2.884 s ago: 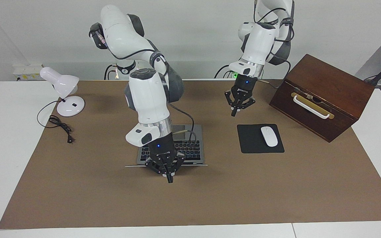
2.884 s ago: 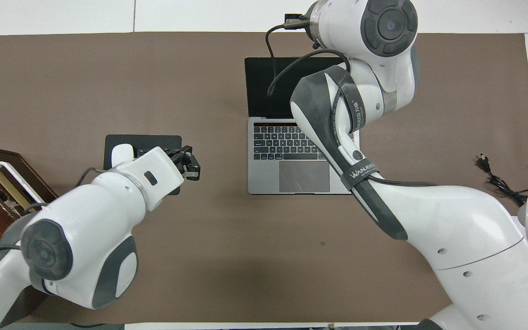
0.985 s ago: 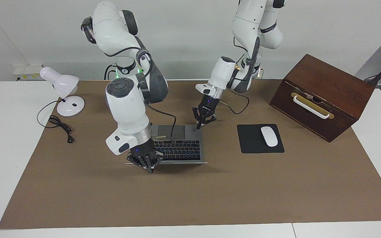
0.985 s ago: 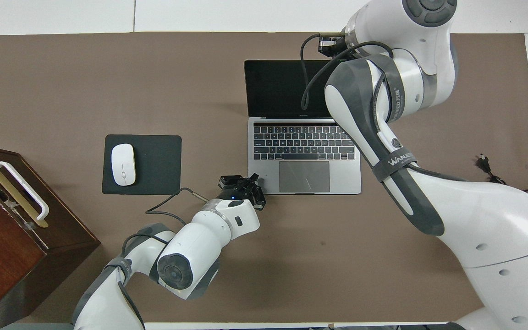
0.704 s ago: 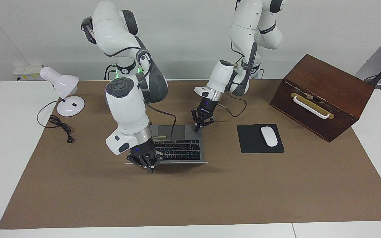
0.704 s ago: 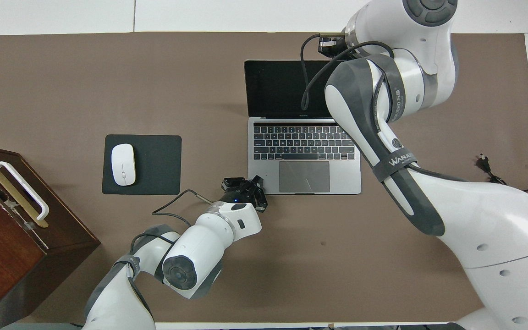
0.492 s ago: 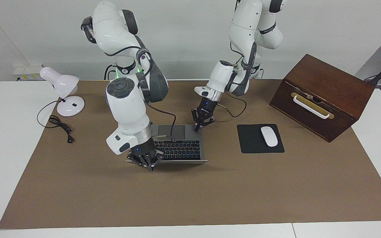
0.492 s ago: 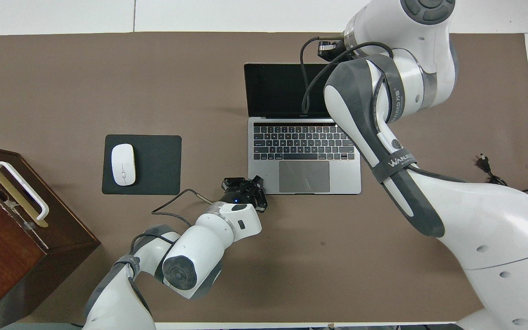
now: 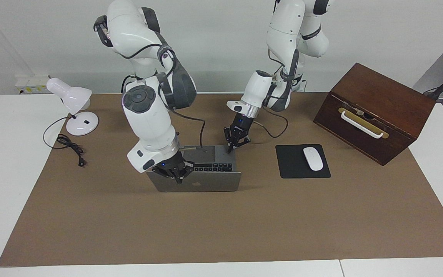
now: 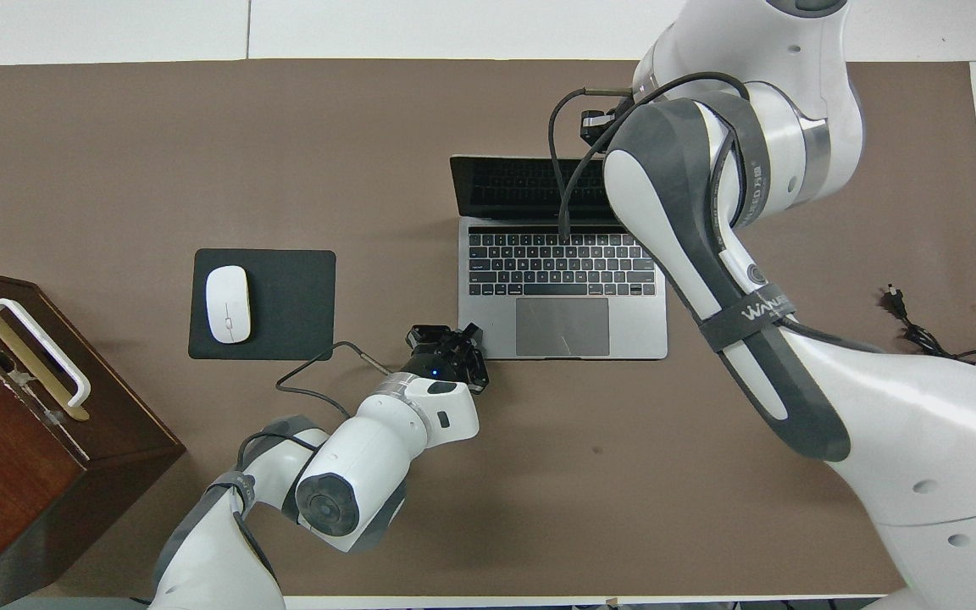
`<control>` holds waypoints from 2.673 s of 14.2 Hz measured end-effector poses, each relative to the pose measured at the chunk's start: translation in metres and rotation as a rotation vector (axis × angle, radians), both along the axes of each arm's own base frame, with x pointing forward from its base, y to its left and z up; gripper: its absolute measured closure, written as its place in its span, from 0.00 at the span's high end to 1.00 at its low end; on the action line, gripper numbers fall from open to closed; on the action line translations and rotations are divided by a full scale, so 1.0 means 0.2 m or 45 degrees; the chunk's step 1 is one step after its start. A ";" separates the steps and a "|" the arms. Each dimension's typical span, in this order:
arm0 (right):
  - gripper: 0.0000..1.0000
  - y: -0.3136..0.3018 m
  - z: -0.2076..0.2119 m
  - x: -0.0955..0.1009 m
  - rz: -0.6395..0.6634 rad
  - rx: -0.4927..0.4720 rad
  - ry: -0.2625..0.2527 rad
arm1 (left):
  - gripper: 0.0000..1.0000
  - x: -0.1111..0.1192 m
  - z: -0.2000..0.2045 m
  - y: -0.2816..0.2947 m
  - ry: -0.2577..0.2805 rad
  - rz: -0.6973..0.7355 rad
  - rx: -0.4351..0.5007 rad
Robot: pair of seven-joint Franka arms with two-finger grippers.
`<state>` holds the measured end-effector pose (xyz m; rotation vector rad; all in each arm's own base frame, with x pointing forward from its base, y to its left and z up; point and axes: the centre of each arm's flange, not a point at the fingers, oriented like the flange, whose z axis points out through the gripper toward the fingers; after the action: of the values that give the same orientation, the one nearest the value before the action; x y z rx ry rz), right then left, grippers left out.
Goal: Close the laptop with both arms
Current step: 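Push the laptop screen down with the right gripper toward the keyboard, then press the lowered screen flat onto the keyboard with the right gripper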
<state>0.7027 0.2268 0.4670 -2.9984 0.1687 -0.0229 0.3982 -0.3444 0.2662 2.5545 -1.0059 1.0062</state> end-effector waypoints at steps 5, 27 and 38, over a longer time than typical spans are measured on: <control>0.01 0.05 -0.05 -0.10 0.019 0.052 0.202 | 0.01 0.00 0.00 0.03 -0.026 -0.024 0.024; 0.01 0.07 -0.54 -0.50 -0.055 0.084 0.320 | 0.01 -0.01 -0.01 0.04 -0.044 -0.036 0.028; 0.01 0.08 -0.64 -0.54 -0.059 0.082 0.289 | 0.01 -0.01 -0.01 0.04 -0.044 -0.036 0.028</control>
<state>0.5947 0.2431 0.3387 -2.9253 0.2569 0.3126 0.3954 -0.3356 0.2638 2.5411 -1.0650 1.0408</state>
